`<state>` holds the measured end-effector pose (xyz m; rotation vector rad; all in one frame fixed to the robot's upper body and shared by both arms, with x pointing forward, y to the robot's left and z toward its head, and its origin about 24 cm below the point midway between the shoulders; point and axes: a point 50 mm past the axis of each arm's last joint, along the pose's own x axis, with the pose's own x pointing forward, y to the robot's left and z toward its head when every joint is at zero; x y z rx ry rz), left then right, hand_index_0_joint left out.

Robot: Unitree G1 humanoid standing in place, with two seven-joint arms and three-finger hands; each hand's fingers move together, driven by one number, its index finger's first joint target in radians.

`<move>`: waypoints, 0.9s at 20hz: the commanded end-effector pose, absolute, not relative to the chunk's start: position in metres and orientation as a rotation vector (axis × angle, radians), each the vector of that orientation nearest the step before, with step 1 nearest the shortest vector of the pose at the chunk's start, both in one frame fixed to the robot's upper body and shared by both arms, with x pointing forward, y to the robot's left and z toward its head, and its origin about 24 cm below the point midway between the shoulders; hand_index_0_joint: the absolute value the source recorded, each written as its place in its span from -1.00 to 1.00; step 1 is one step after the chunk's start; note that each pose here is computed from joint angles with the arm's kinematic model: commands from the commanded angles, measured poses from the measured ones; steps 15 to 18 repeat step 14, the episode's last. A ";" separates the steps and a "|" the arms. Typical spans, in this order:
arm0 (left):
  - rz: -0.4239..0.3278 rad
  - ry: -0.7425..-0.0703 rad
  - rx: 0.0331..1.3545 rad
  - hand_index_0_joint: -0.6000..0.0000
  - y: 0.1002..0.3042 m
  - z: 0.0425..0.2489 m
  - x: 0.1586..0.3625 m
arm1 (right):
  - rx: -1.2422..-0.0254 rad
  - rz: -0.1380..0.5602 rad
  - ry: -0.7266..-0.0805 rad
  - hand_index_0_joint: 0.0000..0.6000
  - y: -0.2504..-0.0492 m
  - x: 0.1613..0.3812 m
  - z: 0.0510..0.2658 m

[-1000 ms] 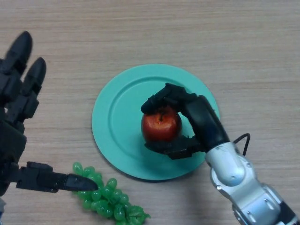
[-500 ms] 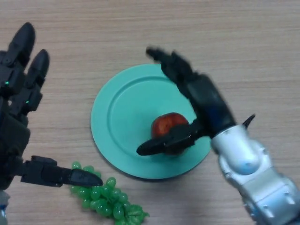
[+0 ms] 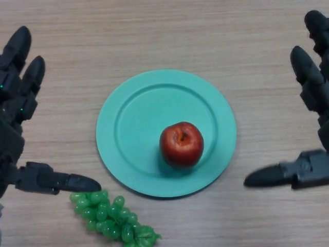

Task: Pick up the red apple and place it on the plate

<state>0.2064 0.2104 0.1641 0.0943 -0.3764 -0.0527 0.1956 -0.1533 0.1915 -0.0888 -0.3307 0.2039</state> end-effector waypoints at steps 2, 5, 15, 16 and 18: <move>0.000 -0.628 0.174 1.00 0.209 0.204 0.194 | -0.176 0.227 -0.523 -1.00 -0.152 0.178 0.211; -0.012 -0.633 0.179 1.00 0.204 0.206 0.195 | -0.201 0.257 -0.532 -1.00 -0.148 0.173 0.207; -0.031 -0.633 0.276 1.00 0.203 0.205 0.196 | -0.227 0.232 -0.601 -1.00 -0.148 0.175 0.214; -0.031 -0.633 0.276 1.00 0.203 0.205 0.196 | -0.227 0.232 -0.601 -1.00 -0.148 0.175 0.214; -0.031 -0.633 0.276 1.00 0.203 0.205 0.196 | -0.227 0.232 -0.601 -1.00 -0.148 0.175 0.214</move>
